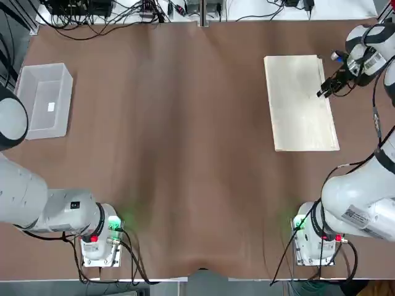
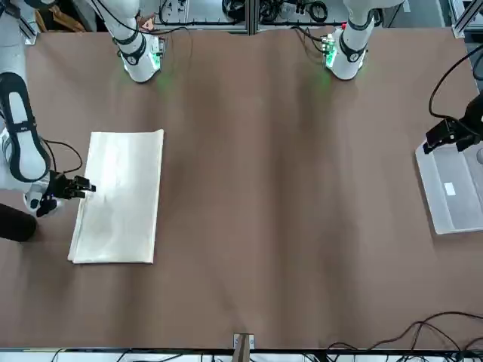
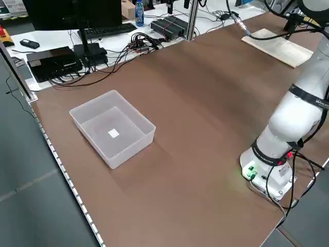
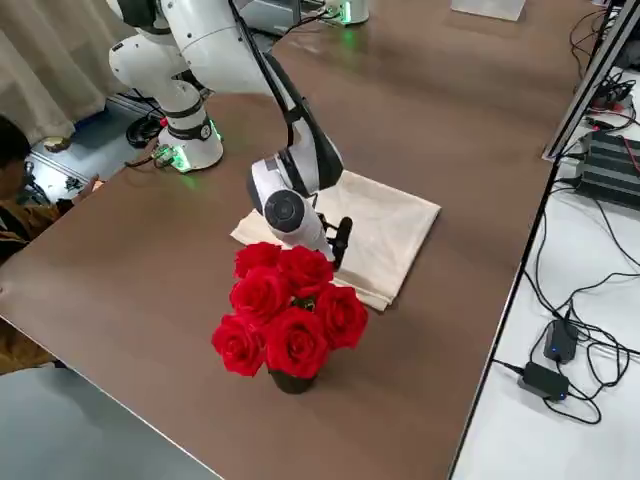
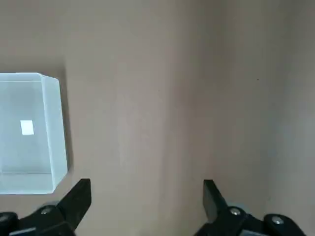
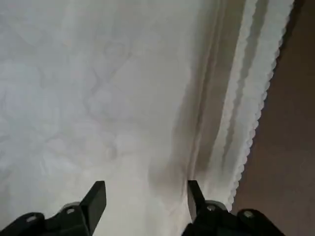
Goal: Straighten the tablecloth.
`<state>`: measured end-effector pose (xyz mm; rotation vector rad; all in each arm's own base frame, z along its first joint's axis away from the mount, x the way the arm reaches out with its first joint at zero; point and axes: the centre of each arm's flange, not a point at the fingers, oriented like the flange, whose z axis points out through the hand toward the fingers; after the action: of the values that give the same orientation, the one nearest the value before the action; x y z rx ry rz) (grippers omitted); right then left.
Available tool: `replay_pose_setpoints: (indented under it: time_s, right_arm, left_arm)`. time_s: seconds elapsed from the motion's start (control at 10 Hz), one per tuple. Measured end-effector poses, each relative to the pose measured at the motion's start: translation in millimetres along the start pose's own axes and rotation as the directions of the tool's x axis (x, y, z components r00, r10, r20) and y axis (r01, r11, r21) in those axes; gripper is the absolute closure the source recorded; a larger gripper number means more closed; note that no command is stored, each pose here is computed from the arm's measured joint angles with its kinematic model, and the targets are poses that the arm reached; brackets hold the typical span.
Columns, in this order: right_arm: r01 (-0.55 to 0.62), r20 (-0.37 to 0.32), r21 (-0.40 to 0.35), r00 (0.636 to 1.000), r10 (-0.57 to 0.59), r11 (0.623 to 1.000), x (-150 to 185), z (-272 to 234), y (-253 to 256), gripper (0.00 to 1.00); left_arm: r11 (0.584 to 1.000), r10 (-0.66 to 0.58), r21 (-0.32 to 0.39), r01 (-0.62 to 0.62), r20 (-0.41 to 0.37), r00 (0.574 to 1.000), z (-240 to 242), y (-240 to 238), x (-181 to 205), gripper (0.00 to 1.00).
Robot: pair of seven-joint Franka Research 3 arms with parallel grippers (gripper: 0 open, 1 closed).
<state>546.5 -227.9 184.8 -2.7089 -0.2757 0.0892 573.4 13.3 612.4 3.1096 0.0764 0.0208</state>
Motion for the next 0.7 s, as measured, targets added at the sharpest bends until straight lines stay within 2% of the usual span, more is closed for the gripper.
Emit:
replay_pose_setpoints:
  time_s: [0.4, 0.7]
  right_arm:
    - [-0.016, -0.005, 0.017, 1.0, 0.016, 1.0, -1.4, 8.2, 3.8, 0.36]
    - [-0.012, -0.021, 0.011, 1.0, 0.012, 1.0, 4.3, 1.4, 4.2, 0.37]
  left_arm:
    - [1.0, 0.0, 0.0, 0.0, 0.0, 1.0, 0.0, 0.0, 0.0, 0.0]
    - [1.0, 0.0, 0.0, 0.0, 0.0, 1.0, 0.0, 0.0, 0.0, 0.0]
